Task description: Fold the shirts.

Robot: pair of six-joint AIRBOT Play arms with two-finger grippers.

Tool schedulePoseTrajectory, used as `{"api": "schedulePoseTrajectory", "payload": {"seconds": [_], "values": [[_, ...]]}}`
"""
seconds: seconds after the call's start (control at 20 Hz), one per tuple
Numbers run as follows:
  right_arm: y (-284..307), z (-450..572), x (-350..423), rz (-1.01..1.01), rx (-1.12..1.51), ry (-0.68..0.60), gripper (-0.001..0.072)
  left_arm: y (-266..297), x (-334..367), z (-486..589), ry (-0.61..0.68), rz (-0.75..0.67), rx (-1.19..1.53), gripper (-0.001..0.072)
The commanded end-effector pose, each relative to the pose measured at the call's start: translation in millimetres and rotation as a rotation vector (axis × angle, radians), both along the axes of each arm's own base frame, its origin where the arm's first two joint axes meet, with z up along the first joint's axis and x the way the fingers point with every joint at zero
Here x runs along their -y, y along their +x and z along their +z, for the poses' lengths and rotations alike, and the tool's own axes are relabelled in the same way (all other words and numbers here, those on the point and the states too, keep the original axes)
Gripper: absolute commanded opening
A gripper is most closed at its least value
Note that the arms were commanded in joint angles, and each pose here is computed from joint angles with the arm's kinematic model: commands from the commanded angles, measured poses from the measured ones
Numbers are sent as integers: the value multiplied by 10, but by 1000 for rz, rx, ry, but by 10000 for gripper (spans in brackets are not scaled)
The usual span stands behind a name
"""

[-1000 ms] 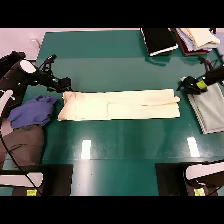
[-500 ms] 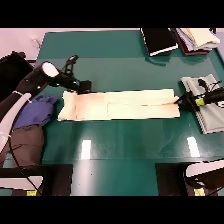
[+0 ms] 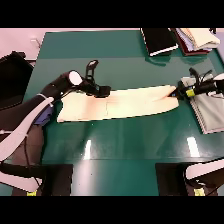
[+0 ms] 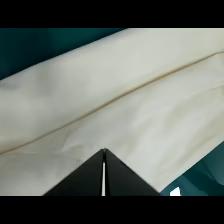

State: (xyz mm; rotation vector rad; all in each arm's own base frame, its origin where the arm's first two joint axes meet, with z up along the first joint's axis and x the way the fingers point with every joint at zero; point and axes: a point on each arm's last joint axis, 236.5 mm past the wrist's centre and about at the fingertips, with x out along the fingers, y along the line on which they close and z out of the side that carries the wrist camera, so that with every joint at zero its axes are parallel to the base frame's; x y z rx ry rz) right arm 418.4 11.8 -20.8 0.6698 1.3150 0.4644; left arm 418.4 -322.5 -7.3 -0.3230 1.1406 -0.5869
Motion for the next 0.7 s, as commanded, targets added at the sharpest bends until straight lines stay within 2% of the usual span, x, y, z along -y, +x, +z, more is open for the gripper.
{"api": "schedulePoseTrajectory", "payload": {"seconds": [0.0, 0.3, 0.65], "values": [[149, 877, -323, 70, 183, 8, 20, 54, 299, -176, -2, -35, -13, 22], [67, 2131, -1211, 212, 460, -14, 20, 58, 562, -510, 16, -96, -84, 22], [-131, 2732, -2185, 345, 616, 55, 20, 123, 527, -487, 21, -94, -75, 22]]}}
